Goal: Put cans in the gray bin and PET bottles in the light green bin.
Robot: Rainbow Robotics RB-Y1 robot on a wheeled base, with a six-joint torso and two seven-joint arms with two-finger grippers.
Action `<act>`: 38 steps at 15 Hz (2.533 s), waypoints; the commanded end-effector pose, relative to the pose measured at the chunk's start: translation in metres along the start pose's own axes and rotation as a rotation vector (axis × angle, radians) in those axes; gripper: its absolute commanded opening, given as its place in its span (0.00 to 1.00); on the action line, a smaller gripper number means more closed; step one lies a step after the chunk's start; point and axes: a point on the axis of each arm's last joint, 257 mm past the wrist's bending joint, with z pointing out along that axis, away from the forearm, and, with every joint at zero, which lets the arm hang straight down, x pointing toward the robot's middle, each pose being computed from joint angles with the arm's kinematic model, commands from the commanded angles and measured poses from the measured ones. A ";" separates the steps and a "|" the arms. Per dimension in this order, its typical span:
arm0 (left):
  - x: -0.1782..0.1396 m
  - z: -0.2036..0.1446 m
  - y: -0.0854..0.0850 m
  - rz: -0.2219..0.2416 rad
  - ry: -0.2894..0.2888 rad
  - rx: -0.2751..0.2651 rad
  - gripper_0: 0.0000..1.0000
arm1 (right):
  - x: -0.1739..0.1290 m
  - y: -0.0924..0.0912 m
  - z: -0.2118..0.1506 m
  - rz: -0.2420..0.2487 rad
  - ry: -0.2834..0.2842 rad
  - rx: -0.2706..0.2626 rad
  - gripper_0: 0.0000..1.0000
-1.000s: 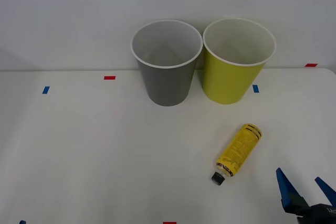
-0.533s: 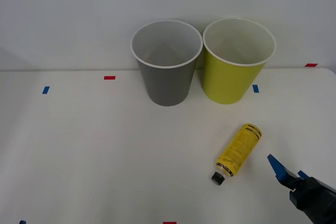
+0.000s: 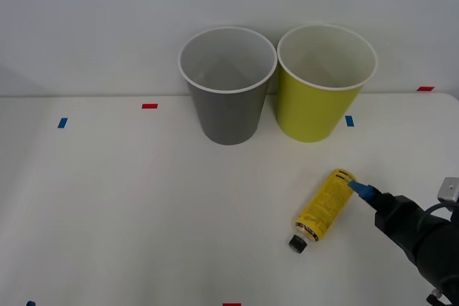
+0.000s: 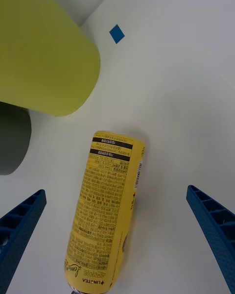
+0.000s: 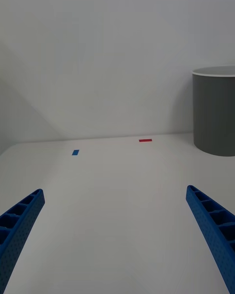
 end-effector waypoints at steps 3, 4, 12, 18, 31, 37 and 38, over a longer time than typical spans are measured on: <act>0.000 0.000 0.000 0.000 0.000 0.000 1.00 | 0.010 0.009 0.015 0.130 0.067 0.098 1.00; 0.000 0.000 0.000 0.000 0.000 0.000 1.00 | 0.011 0.012 0.017 0.139 0.085 0.113 1.00; 0.000 0.000 0.000 0.000 0.000 0.000 1.00 | 0.010 0.016 0.044 0.124 0.255 0.212 1.00; 0.000 0.000 0.000 0.000 0.000 0.000 1.00 | 0.014 0.010 0.049 0.127 0.330 0.247 1.00; 0.000 0.000 0.000 0.000 0.000 0.000 1.00 | 0.022 0.003 0.082 0.156 0.421 0.329 1.00; 0.000 0.000 0.000 0.000 0.000 0.000 1.00 | 0.035 0.006 0.092 0.159 0.445 0.325 1.00; 0.000 0.000 0.000 0.000 0.000 0.000 1.00 | 0.034 0.006 0.094 0.165 0.442 0.319 1.00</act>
